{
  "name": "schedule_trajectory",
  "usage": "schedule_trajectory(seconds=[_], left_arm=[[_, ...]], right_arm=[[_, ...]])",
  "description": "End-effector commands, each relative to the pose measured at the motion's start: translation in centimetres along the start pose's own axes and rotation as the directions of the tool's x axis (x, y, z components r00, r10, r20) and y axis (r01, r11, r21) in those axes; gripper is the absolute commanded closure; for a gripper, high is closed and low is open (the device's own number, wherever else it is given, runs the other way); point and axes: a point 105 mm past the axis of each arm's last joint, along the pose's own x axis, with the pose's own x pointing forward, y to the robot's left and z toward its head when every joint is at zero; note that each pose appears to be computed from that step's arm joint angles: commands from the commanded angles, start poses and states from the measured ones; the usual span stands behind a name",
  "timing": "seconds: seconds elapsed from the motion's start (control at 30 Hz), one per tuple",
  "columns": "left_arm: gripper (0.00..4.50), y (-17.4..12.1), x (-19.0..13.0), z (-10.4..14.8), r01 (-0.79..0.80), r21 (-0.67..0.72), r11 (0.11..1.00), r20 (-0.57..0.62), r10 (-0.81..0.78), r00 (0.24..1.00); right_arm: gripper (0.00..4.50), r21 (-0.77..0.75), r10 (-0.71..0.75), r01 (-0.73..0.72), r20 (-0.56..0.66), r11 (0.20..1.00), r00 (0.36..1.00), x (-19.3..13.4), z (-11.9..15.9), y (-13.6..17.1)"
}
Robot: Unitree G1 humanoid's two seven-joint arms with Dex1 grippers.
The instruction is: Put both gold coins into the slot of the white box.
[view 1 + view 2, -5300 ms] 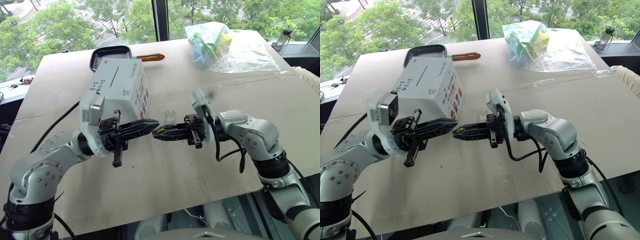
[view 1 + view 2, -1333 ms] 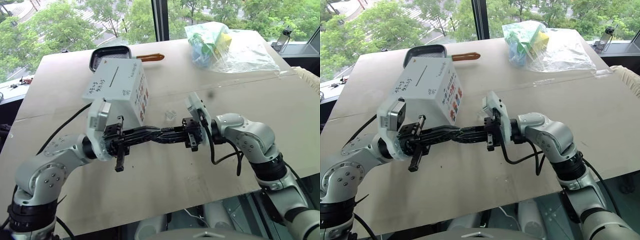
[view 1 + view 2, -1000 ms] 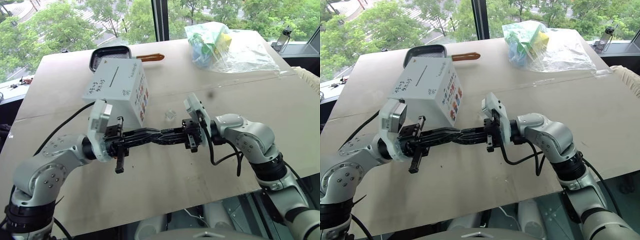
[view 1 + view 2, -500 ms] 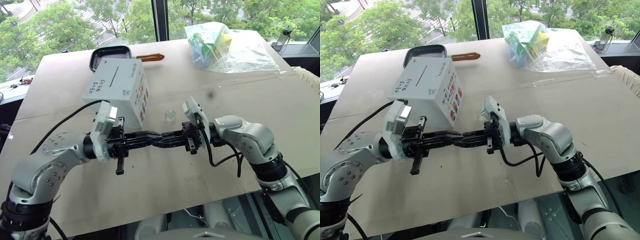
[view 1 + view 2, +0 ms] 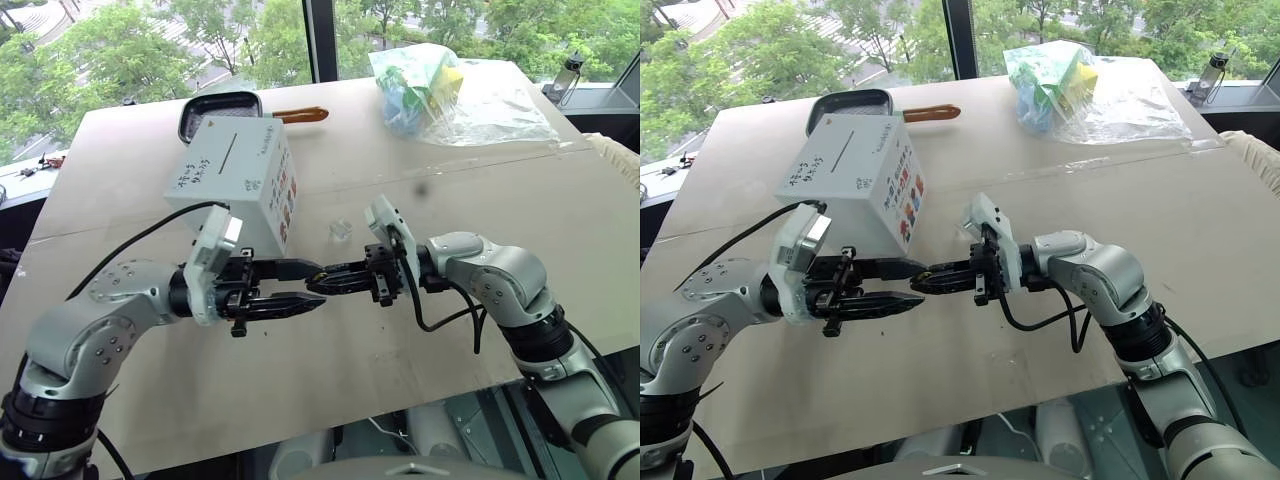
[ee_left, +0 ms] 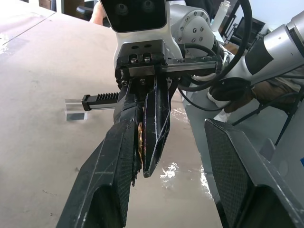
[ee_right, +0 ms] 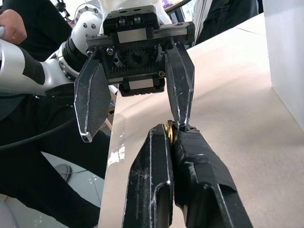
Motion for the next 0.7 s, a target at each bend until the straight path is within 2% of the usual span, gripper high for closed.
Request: schedule_trajectory(seconds=[0.03,0.2,0.23,0.3,0.37,0.7], left_arm=[[2.17,0.5,0.44,-1.88,-0.035,-0.067,0.997,-0.046,0.032,0.998],[2.17,0.74,0.35,-2.12,-0.045,-0.086,0.995,-0.039,0.041,0.998],[2.68,0.75,0.32,-2.14,-0.045,-0.093,0.995,-0.036,0.042,0.998],[3.37,0.81,0.29,-2.15,-0.046,-0.103,0.994,-0.031,0.043,0.999],[4.38,0.95,0.27,-2.18,-0.05,-0.108,0.993,-0.03,0.047,0.998],[4.45,0.81,0.23,-2.43,-0.038,-0.118,0.992,-0.054,0.032,0.998]], right_arm=[[4.5,-0.129,0.088,-0.077,0.081,0.989,0.993,0.57,3.19,1.95],[4.5,-0.129,0.087,-0.076,0.082,0.989,0.993,0.59,3.21,1.94],[4.5,-0.129,0.087,-0.076,0.082,0.989,0.993,0.6,3.2,1.94],[4.5,-0.127,0.085,-0.074,0.083,0.989,0.993,0.59,3.18,1.94],[4.5,-0.125,0.083,-0.072,0.085,0.99,0.993,0.6,3.16,1.93],[4.5,-0.122,0.075,-0.064,0.096,0.99,0.993,0.66,3.15,1.94]])
